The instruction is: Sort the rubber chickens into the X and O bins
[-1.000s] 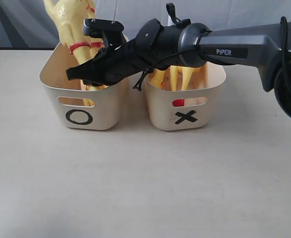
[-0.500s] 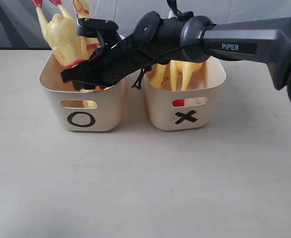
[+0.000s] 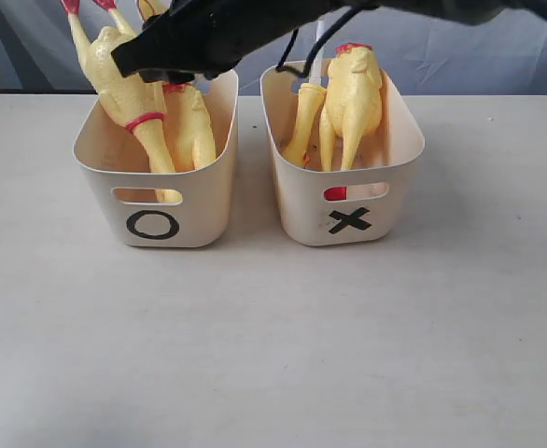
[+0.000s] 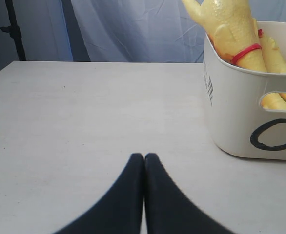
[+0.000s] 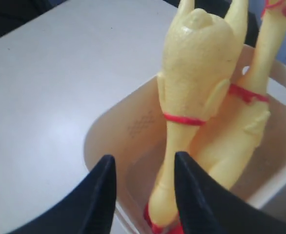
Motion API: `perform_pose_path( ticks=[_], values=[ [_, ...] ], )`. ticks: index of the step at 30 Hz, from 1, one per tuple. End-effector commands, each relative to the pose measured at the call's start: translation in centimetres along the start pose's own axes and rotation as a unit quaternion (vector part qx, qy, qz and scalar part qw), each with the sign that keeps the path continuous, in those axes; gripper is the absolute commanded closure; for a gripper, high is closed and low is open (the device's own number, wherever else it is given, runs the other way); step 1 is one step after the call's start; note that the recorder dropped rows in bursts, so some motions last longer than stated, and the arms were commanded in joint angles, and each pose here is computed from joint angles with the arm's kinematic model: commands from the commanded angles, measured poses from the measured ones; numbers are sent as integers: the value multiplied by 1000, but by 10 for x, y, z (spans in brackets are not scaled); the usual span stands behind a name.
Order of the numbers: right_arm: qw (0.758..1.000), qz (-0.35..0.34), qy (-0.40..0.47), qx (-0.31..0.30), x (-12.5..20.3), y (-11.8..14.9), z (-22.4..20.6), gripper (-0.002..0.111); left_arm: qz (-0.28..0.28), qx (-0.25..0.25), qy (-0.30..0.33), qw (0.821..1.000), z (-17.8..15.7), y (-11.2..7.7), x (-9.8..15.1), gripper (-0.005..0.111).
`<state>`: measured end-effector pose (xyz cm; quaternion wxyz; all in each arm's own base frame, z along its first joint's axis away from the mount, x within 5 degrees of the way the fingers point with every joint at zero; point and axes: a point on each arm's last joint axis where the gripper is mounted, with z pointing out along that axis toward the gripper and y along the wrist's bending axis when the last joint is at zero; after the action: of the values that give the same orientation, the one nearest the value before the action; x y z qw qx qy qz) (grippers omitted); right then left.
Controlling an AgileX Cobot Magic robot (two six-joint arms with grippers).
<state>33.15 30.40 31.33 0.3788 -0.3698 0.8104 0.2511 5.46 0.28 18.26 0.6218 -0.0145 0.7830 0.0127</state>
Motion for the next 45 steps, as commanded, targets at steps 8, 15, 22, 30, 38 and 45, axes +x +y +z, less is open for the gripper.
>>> perform_pose_path(
  ticks=[8,15,22,30,38,45],
  values=[
    [979,-66,174,85,6,7,-106,92,1,6,-13,1000,-1,-1,-4,107],
    [984,-62,144,84,20,29,-180,109,1,6,-13,1000,-1,-1,-4,107],
    [987,-89,42,127,73,51,-274,109,1,6,-13,1000,-1,-1,-4,107],
    [934,-208,-210,202,129,59,-311,109,1,6,-13,1000,-1,-1,-4,107],
    [950,-196,-150,190,161,56,-297,109,1,6,-13,1000,-1,-1,-4,107],
    [949,-203,-139,195,162,55,-297,109,1,6,-13,1000,-1,-1,-4,107]
  ],
)
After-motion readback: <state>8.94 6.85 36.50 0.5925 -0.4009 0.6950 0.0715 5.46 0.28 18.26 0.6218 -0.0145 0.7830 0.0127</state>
